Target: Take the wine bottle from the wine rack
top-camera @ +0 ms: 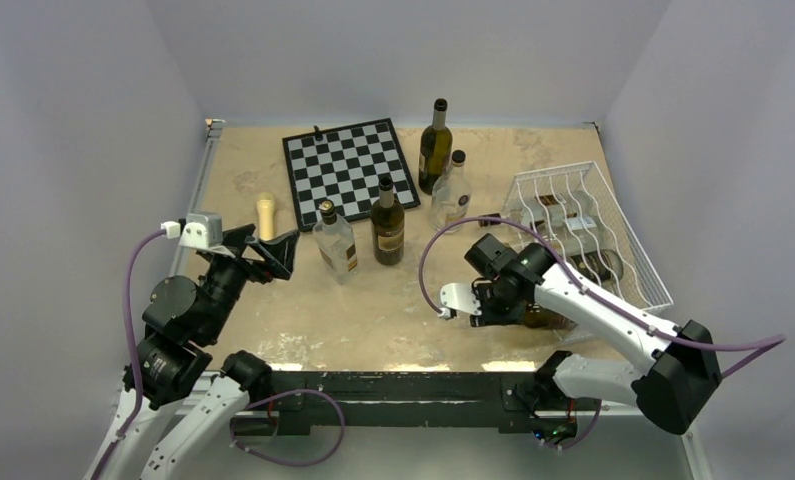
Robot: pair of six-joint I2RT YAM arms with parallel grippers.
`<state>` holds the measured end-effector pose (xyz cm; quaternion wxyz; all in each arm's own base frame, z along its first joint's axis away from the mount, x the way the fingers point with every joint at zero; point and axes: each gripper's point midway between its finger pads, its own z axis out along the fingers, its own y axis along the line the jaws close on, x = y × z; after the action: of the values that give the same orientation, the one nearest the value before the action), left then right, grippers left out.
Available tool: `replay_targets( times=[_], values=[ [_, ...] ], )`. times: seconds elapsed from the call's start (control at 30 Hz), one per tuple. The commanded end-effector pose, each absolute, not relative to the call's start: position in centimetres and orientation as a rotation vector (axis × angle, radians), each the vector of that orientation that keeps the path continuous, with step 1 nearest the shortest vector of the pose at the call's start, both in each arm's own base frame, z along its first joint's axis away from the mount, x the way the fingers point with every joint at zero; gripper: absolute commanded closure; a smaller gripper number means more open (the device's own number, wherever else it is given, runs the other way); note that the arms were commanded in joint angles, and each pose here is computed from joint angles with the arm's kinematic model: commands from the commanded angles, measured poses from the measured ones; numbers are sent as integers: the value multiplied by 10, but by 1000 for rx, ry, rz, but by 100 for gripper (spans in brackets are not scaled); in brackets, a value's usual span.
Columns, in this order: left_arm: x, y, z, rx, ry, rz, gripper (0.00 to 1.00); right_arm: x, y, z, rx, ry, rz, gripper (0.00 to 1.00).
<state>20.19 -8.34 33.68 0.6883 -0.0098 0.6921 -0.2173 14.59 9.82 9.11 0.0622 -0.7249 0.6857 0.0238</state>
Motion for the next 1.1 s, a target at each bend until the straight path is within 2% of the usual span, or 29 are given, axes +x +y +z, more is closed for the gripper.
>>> replay_targets(
  times=[0.0,0.47,1.07],
  values=[
    [206,-83,342,-17,1527,-468,0,145,89,111,-2063,2153,-2,100],
    [204,-81,343,-21,1521,-465,0,148,110,97,-2138,2244,-21,100],
    [203,-82,344,-18,1517,-471,0,134,123,122,-2146,2293,-11,100]
  ],
)
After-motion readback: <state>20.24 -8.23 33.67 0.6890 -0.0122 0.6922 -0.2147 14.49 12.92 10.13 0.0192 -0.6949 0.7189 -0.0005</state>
